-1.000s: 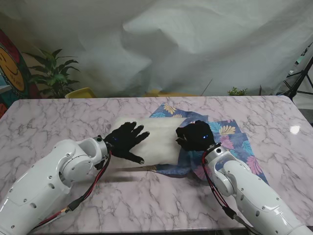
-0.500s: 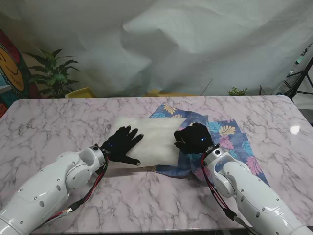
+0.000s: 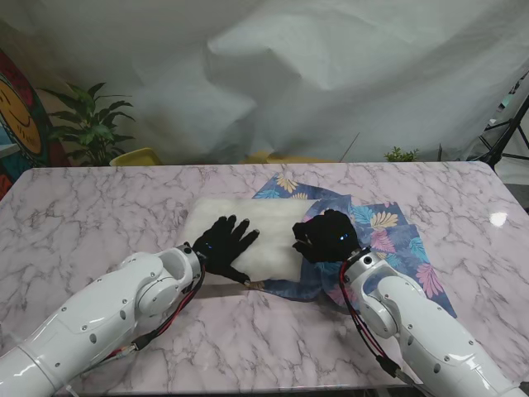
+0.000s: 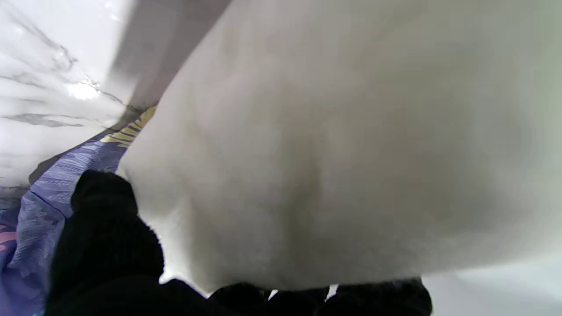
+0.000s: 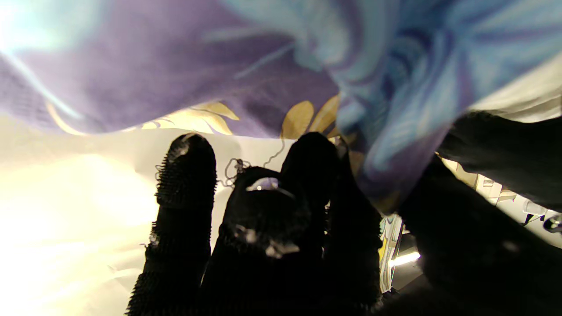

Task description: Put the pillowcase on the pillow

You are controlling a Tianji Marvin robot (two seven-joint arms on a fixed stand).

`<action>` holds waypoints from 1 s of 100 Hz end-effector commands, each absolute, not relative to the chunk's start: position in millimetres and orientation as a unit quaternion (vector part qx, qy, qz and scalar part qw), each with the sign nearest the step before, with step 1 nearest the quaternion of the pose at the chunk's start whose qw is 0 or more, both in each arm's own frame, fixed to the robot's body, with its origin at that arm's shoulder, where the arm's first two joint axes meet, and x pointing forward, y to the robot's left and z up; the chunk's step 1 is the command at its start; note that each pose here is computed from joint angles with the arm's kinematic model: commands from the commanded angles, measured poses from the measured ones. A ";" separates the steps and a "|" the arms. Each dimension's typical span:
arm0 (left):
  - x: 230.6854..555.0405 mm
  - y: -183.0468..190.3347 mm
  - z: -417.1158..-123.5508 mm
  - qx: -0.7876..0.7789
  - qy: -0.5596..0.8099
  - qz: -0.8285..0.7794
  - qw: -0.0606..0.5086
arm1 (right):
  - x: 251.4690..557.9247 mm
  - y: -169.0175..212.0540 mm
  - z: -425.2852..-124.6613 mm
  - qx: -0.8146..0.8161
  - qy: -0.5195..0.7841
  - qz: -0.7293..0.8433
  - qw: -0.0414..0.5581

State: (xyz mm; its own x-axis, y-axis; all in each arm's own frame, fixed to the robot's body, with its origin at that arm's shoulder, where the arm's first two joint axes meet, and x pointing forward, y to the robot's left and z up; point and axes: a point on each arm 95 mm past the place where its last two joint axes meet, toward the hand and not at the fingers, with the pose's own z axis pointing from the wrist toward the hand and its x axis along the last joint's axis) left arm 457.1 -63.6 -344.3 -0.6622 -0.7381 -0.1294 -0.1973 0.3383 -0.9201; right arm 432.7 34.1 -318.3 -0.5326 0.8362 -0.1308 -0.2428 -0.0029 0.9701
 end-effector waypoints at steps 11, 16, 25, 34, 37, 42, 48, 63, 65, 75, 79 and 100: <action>469.6 -70.2 -363.8 -0.315 0.731 -0.522 0.307 | 430.7 36.2 -317.6 0.257 0.573 0.664 0.406; 472.5 -72.7 -369.0 -0.318 0.715 -0.539 0.311 | 431.3 37.5 -316.8 0.256 0.572 0.666 0.405; 476.2 -77.3 -376.4 -0.324 0.682 -0.578 0.310 | 433.9 41.2 -314.4 0.252 0.573 0.668 0.403; 476.4 -81.8 -376.7 -0.323 0.672 -0.596 0.298 | 438.7 46.3 -311.2 0.249 0.573 0.671 0.400; 476.2 -82.5 -376.4 -0.324 0.668 -0.601 0.295 | 440.6 48.3 -310.1 0.248 0.572 0.673 0.398; 475.7 -84.1 -375.3 -0.326 0.660 -0.611 0.291 | 443.7 52.0 -308.4 0.246 0.572 0.675 0.396; 474.2 -86.1 -372.7 -0.332 0.648 -0.623 0.288 | 447.0 56.6 -306.9 0.243 0.572 0.678 0.393; 467.1 -93.6 -358.4 -0.337 0.610 -0.655 0.293 | 453.0 67.1 -305.9 0.237 0.573 0.682 0.388; 465.9 -95.1 -355.6 -0.336 0.606 -0.658 0.294 | 453.5 68.1 -306.0 0.236 0.573 0.683 0.387; 459.6 -101.5 -342.1 -0.336 0.589 -0.670 0.301 | 454.8 71.2 -307.2 0.234 0.574 0.683 0.386; 457.7 -104.2 -336.6 -0.337 0.582 -0.675 0.304 | 455.1 71.8 -308.1 0.235 0.574 0.683 0.385; 455.4 -117.3 -315.3 -0.341 0.565 -0.679 0.322 | 454.2 73.4 -311.7 0.238 0.576 0.684 0.379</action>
